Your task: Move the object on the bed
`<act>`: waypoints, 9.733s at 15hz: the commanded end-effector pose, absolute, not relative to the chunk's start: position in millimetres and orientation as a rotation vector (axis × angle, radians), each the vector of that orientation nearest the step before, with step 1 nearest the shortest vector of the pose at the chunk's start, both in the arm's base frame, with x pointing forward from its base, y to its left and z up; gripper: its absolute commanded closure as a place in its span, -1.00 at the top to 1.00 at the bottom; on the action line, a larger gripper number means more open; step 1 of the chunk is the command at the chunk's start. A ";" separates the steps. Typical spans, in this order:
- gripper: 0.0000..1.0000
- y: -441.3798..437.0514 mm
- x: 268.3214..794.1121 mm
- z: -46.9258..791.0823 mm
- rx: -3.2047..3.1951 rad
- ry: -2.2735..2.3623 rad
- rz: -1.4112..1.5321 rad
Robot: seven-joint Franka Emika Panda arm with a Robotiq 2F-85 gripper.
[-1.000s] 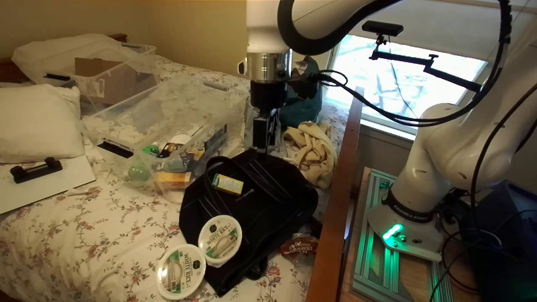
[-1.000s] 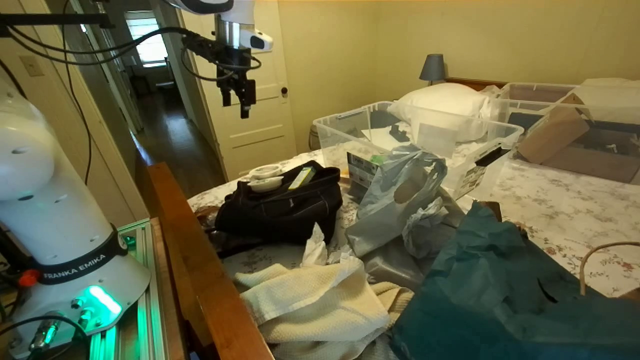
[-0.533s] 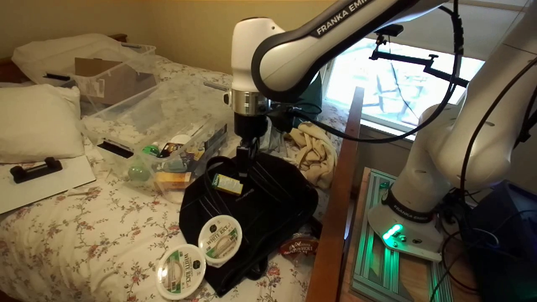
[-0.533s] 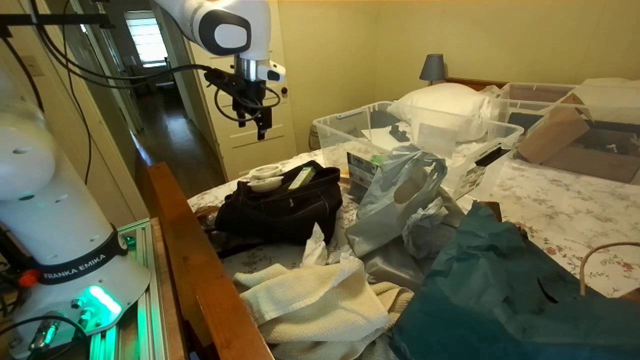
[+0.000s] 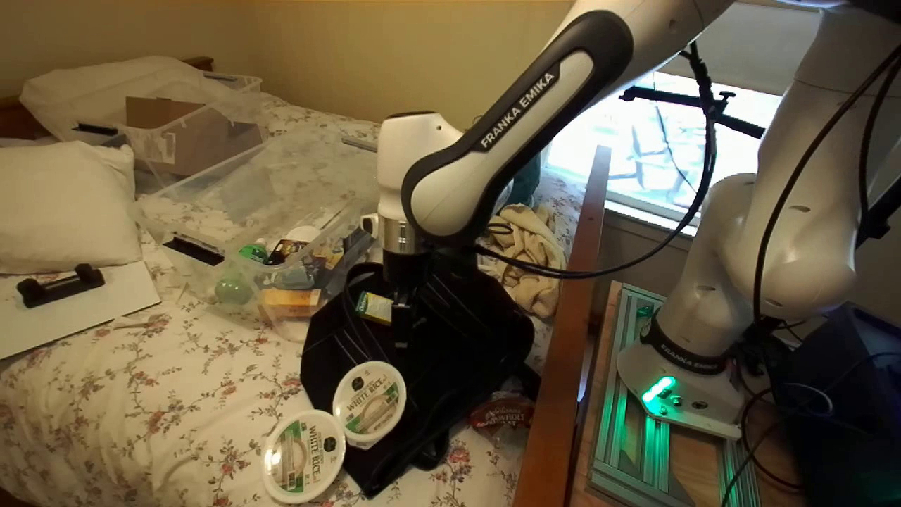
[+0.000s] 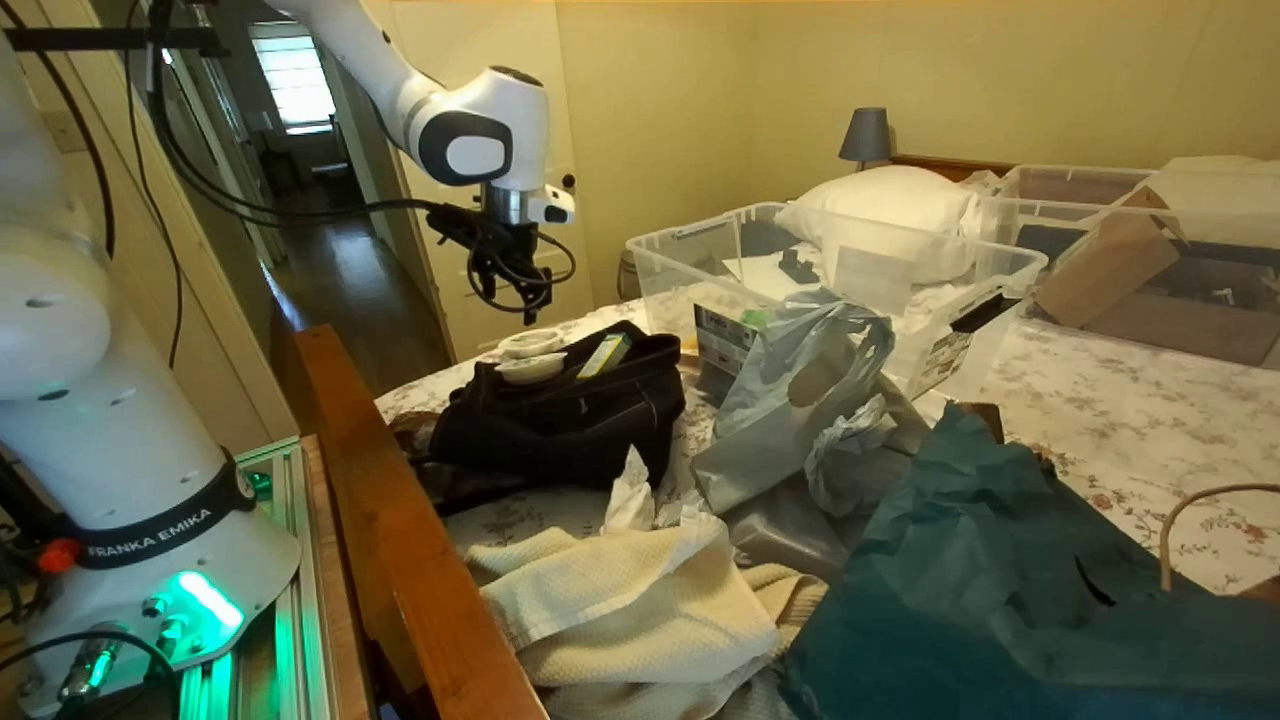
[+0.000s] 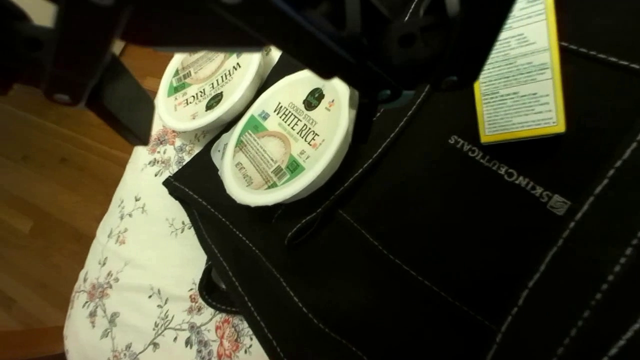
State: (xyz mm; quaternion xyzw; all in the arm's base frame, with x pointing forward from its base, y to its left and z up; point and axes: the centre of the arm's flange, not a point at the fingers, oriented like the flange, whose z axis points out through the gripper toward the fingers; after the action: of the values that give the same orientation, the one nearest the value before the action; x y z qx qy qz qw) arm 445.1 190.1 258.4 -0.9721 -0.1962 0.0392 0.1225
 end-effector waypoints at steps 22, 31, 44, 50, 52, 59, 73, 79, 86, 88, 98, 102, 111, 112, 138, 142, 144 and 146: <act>1.00 171.4 451.5 135.1 -2.629 -0.393 0.200; 1.00 173.9 470.4 109.1 -2.518 -0.372 0.186; 1.00 182.8 485.9 79.4 -2.411 -0.390 0.162; 0.06 177.6 488.9 67.9 -2.367 -0.374 0.148; -0.24 176.1 489.3 65.3 -2.358 -0.358 0.147; -0.85 169.7 483.5 60.0 -2.299 -0.284 0.143; -0.84 146.2 441.7 73.0 -2.233 0.019 0.028; -0.84 142.3 433.7 81.7 -2.210 0.101 -0.068; -0.84 137.7 427.8 92.4 -2.177 0.163 -0.148; -0.84 139.6 427.2 100.7 -2.174 0.143 -0.182; -0.84 158.7 433.2 149.8 -2.145 -0.081 -0.308; -0.84 156.9 443.2 169.5 -2.109 -0.144 -0.356; -0.37 139.9 470.7 192.5 -2.030 -0.116 -0.426; -0.37 138.8 470.6 191.5 -2.032 -0.113 -0.425; -0.84 63.9 538.9 260.8 -1.635 0.605 -0.580; -0.84 55.0 547.3 271.0 -1.620 0.672 -0.612; -0.80 50.0 550.6 275.1 -1.640 0.707 -0.623; -0.39 45.6 554.3 279.9 -1.656 0.750 -0.633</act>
State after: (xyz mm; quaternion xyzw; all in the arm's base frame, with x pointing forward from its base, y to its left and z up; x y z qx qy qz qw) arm 548.1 46.6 260.4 -0.7134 0.2920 -0.2624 0.5805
